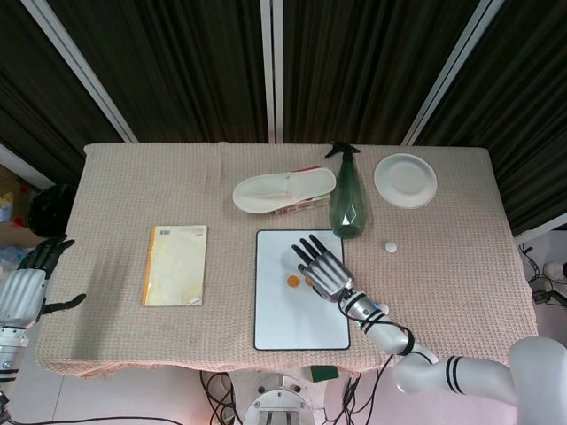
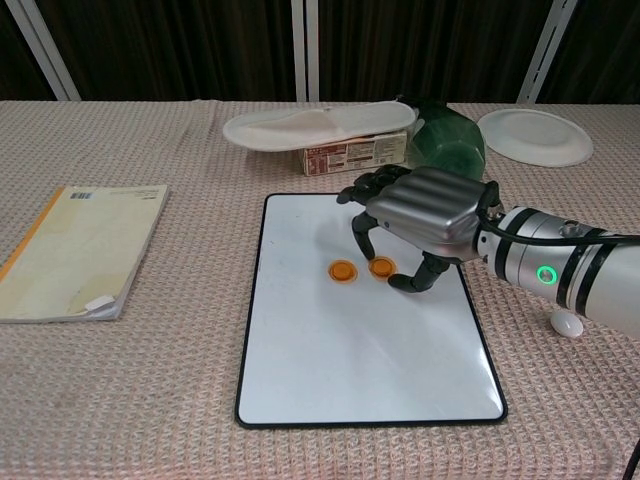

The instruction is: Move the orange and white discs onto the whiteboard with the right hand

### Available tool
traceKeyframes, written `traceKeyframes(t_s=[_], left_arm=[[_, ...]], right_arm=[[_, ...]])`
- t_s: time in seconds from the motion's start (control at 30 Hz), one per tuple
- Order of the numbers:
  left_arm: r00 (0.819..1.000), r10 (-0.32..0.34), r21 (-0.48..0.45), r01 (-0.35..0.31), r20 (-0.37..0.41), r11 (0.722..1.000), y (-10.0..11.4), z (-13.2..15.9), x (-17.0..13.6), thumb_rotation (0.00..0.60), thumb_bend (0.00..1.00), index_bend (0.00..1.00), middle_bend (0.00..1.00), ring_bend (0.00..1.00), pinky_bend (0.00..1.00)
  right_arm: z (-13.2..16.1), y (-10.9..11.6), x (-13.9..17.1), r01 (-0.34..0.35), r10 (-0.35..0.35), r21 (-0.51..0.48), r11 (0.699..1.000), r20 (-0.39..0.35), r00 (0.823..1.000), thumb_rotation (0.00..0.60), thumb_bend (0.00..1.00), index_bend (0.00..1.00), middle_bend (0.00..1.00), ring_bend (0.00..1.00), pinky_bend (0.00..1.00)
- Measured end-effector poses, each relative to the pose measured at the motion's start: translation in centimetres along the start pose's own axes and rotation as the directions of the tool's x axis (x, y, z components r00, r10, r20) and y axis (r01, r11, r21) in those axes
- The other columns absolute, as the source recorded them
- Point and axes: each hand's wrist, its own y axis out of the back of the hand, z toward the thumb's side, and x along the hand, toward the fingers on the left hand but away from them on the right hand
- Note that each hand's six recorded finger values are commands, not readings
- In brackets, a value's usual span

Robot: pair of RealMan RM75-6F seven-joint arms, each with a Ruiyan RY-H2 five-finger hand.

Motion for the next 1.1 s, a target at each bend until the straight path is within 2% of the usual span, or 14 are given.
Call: traceKeyframes(t_s=[0.77, 1.1], left_arm=[[1.0, -0.006, 0.0, 0.006, -0.001, 1.0, -0.1, -0.2, 0.0, 0.6, 0.0, 0.14, 0.09, 0.09, 0.17], [1.0, -0.012, -0.007, 0.012, -0.001, 1.0, -0.1, -0.3, -0.1, 0.6, 0.0, 0.14, 0.09, 0.09, 0.17]], right_arm=[[1.0, 0.1, -0.5, -0.008, 0.008, 0.0, 1.0, -0.02, 1.0, 0.6, 0.32, 0.61, 0.05, 0.0, 0.0], [1.0, 0.1, -0.7, -0.005, 0.005, -0.001, 1.0, -0.022, 1.0, 0.6, 0.25, 0.57, 0.05, 0.0, 0.0]])
